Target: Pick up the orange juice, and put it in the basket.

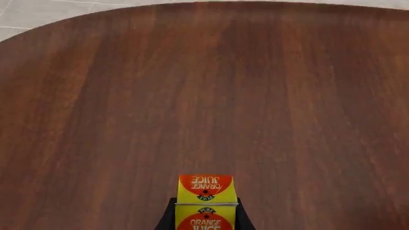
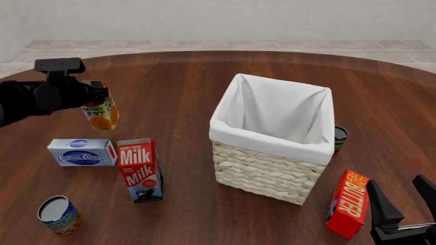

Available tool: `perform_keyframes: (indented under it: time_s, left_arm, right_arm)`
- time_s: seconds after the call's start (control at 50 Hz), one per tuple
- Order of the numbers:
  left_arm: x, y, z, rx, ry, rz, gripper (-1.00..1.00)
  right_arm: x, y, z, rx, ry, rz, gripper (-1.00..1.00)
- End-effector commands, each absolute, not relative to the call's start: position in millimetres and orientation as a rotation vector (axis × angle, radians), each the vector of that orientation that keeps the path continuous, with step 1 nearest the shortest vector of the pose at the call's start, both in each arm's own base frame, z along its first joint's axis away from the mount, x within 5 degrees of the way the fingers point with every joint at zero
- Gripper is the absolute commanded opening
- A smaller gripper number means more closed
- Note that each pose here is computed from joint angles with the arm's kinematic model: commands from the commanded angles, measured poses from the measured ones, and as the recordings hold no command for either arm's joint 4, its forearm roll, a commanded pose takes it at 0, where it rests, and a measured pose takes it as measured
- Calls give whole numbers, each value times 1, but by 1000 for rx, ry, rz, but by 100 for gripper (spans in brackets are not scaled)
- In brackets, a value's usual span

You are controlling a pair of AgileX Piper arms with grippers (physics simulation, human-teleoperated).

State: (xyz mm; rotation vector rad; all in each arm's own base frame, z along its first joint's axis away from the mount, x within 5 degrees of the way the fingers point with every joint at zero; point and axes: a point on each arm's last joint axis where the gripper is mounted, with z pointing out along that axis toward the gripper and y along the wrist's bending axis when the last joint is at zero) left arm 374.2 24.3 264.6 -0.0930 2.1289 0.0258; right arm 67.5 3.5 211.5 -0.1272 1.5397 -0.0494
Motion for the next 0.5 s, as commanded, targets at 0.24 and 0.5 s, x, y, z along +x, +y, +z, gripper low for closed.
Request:
perform_keyframes:
  time_s: [0.24, 0.5]
  left_arm:
    - [367, 16, 331, -118, 1942, -24, -100]
    - [327, -27, 412, -80, 1719, -192, -100]
  right_arm:
    - [70, 4, 213, -127, 1536, -48, 100]
    - [65, 3, 212, -124, 1531, -49, 100]
